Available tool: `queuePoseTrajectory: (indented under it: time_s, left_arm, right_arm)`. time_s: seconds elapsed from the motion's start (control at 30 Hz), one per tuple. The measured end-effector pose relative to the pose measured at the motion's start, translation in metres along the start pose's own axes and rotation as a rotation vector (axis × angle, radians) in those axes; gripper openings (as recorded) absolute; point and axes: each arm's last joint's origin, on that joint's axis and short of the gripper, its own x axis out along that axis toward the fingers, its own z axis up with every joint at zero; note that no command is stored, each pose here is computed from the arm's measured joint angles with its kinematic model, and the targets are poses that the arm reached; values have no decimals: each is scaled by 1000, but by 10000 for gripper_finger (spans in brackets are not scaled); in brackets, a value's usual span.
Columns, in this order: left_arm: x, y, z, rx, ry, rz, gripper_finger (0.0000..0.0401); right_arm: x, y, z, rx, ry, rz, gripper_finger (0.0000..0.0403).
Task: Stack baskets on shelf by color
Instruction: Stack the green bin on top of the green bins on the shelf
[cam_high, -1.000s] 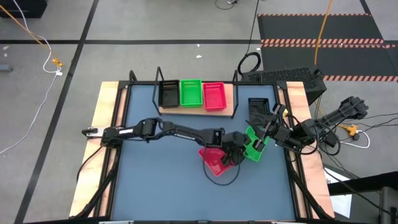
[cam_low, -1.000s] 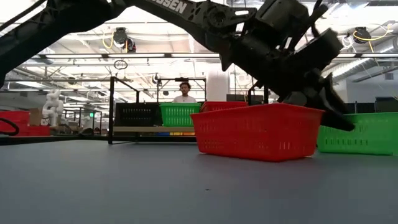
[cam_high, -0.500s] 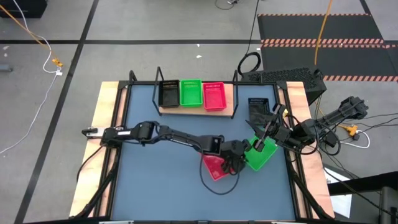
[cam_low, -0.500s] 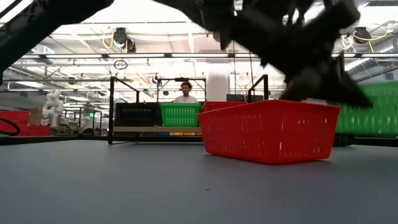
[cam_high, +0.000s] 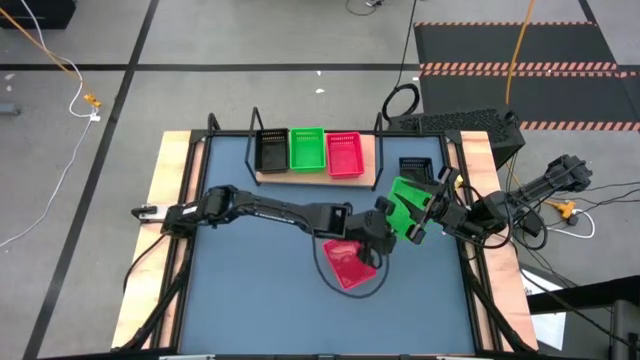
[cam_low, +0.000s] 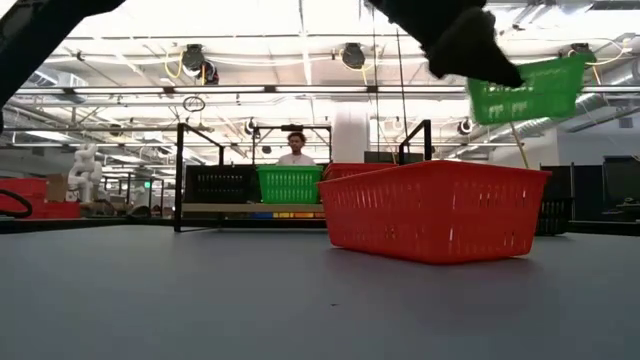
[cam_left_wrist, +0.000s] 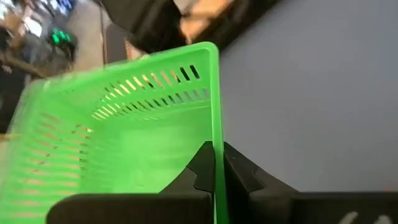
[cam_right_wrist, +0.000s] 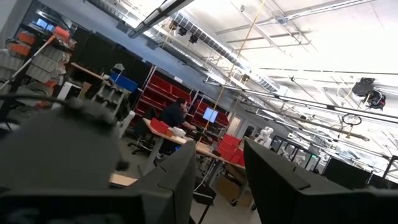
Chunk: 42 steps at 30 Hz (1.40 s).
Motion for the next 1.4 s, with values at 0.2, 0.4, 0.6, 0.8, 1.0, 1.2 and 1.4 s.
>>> queuePoseTrajectory:
  time_s: [0.2,0.4,0.6,0.8,1.0,1.2,1.4]
  left_arm:
    - [-21,-5,8,22,106,24,6]
    - [-20,-17,10,-10,72,41,5]
    - [-13,-50,-12,22,131,-31,5]
    - [-49,-51,-29,-64,146,-29,5]
    - [-108,-43,-48,-173,139,99,5]
    - [-159,-27,-67,-215,181,233,5]
    - [-170,7,-108,-290,262,331,5]
  right_arm:
    - [0,0,0,6,-1,-3,130]
    - [0,0,0,32,0,-2,130]
    - [0,-1,-1,26,40,-41,130]
    - [0,-2,-2,13,59,-64,130]
    - [0,-2,-1,24,50,-60,130]
    - [0,-3,0,40,42,-63,130]
    - [0,-3,0,42,40,-64,130]
